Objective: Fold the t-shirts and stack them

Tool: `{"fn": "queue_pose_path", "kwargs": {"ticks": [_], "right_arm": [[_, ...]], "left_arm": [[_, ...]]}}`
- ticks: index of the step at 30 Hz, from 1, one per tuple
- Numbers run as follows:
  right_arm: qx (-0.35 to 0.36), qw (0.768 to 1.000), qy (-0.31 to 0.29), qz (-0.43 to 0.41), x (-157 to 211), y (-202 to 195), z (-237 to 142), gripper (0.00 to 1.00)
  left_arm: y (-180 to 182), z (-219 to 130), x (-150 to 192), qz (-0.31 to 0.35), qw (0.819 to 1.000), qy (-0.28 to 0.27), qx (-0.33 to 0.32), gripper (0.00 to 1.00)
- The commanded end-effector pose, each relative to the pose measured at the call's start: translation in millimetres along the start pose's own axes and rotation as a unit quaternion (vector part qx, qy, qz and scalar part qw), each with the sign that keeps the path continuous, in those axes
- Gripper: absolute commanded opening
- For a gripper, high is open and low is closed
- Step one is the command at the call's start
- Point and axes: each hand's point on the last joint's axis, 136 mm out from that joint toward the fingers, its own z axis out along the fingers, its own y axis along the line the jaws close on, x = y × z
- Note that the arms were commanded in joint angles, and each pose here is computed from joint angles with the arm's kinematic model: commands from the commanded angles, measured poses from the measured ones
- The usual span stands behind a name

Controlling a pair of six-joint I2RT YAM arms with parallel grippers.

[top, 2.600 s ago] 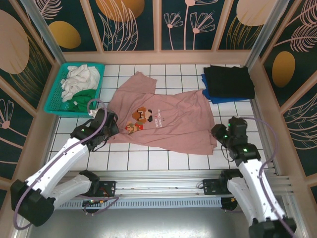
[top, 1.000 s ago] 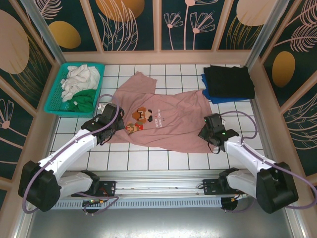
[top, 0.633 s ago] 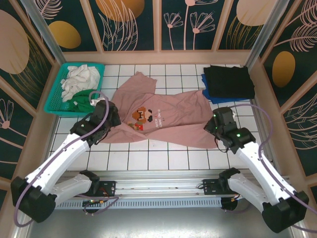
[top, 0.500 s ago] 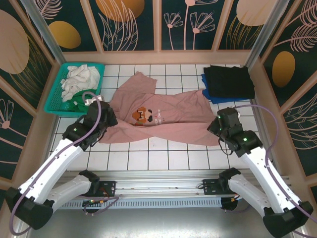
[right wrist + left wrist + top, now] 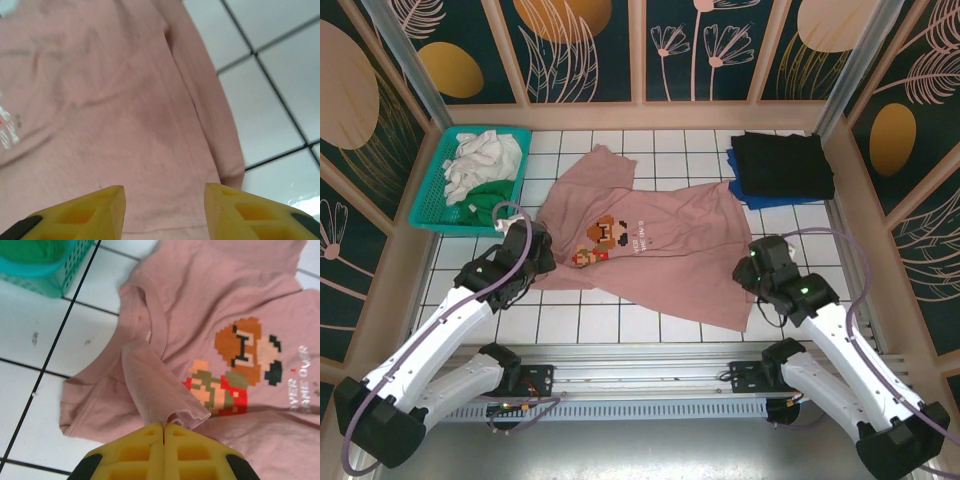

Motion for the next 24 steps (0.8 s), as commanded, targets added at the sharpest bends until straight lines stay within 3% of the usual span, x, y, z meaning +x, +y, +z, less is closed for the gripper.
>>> {"fn": "queue_pose_path", "kwargs": {"ticks": [1, 7, 13, 22, 24], "right_arm": [[0.023, 0.998, 0.047, 0.028, 36, -9, 20, 0.46], [0.088, 0.992, 0.068, 0.052, 73, -29, 39, 0.47], [0.07, 0.995, 0.058, 0.051, 63, -12, 60, 0.43], [0.097, 0.992, 0.071, 0.044, 62, -18, 80, 0.41], [0.1, 0.991, 0.071, 0.044, 62, -22, 82, 0.37]], "left_arm": [[1, 6, 1, -0.008, 1.0, -0.007, -0.005, 0.0], [-3, 12, 1, -0.006, 1.0, -0.007, -0.002, 0.0], [-7, 18, -2, 0.009, 1.0, -0.008, -0.003, 0.0], [-10, 24, 0, 0.016, 1.0, -0.005, -0.001, 0.0], [-10, 25, 0, 0.017, 1.0, -0.005, -0.002, 0.0]]}}
